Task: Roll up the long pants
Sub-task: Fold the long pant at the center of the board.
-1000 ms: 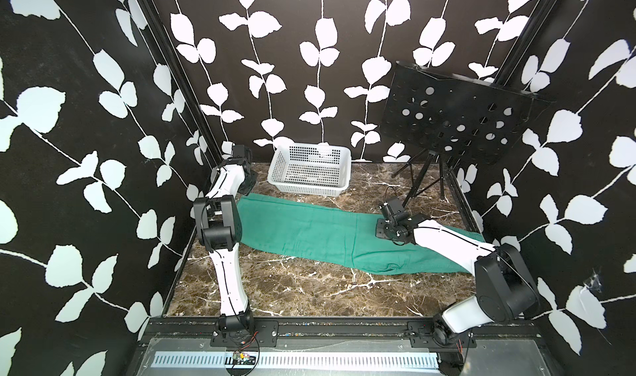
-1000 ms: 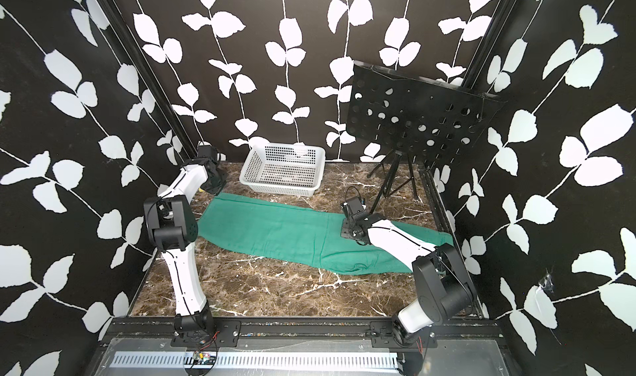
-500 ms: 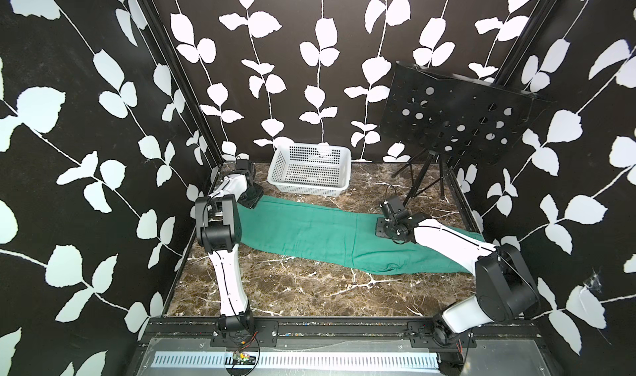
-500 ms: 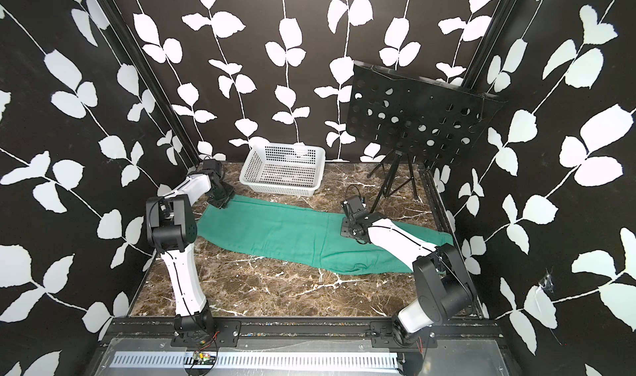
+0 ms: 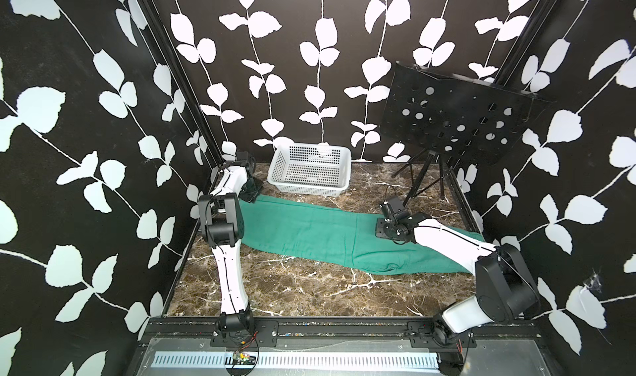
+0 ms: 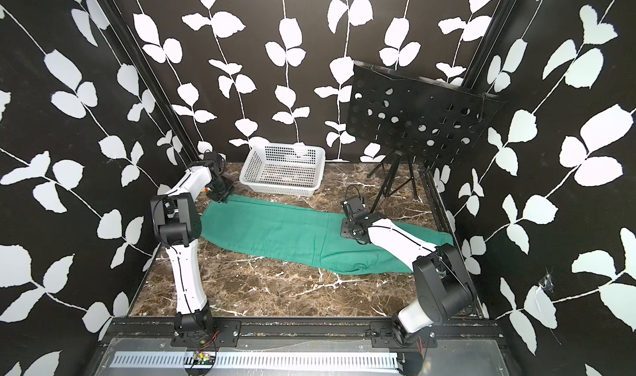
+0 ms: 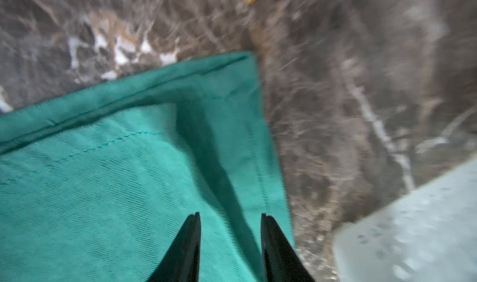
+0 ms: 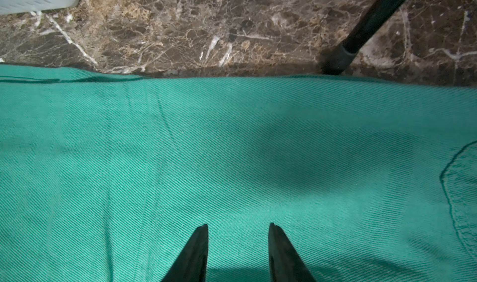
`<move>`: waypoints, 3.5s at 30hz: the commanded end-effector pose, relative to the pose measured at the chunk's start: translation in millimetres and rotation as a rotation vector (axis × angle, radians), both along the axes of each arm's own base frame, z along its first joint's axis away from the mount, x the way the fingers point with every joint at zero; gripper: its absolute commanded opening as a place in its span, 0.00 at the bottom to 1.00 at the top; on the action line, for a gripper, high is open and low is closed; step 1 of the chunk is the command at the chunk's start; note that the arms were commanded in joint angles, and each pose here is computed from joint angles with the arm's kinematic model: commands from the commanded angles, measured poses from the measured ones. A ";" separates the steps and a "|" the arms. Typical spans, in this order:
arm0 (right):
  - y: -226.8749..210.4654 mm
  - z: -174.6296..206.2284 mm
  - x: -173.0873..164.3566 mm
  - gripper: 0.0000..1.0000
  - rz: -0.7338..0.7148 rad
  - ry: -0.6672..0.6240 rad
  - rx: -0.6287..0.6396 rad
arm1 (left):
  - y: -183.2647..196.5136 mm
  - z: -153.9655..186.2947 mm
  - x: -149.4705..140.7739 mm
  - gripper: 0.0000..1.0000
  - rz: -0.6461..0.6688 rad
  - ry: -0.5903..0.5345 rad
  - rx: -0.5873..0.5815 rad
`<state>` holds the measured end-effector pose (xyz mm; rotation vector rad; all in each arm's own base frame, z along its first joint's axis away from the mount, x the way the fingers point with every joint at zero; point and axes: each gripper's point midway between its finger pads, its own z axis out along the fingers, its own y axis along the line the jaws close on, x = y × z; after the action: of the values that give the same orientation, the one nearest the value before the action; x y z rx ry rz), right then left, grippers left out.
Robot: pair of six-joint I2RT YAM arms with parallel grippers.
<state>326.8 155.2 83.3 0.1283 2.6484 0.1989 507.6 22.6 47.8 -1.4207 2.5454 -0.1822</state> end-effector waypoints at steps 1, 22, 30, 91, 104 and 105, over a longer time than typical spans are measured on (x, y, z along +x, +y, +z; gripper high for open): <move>2.8 14.2 9.4 0.41 0.002 -0.039 0.010 | -2.0 -5.4 -16.5 0.40 -0.001 0.081 0.010; -1.3 19.9 3.7 0.41 -0.006 -0.056 0.021 | 78.0 -32.4 -191.3 0.09 0.134 0.437 0.140; 6.2 20.5 7.4 0.40 0.014 -0.055 0.045 | 84.0 -24.7 -186.1 0.00 0.148 0.367 0.110; 20.8 2.3 -48.9 0.42 0.188 0.197 -0.007 | 46.1 88.7 -60.9 0.71 -0.019 -0.173 0.132; 46.8 -38.9 -110.9 0.49 0.318 0.494 -0.078 | 34.0 -10.8 -103.6 0.60 0.042 0.065 0.102; 46.2 -43.1 -112.2 0.47 0.313 0.503 -0.083 | 37.5 -15.8 -109.8 0.58 0.057 0.097 0.107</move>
<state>217.9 200.0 42.4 -0.2958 3.1307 0.1910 412.0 47.0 37.7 -1.4222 2.5484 -0.0648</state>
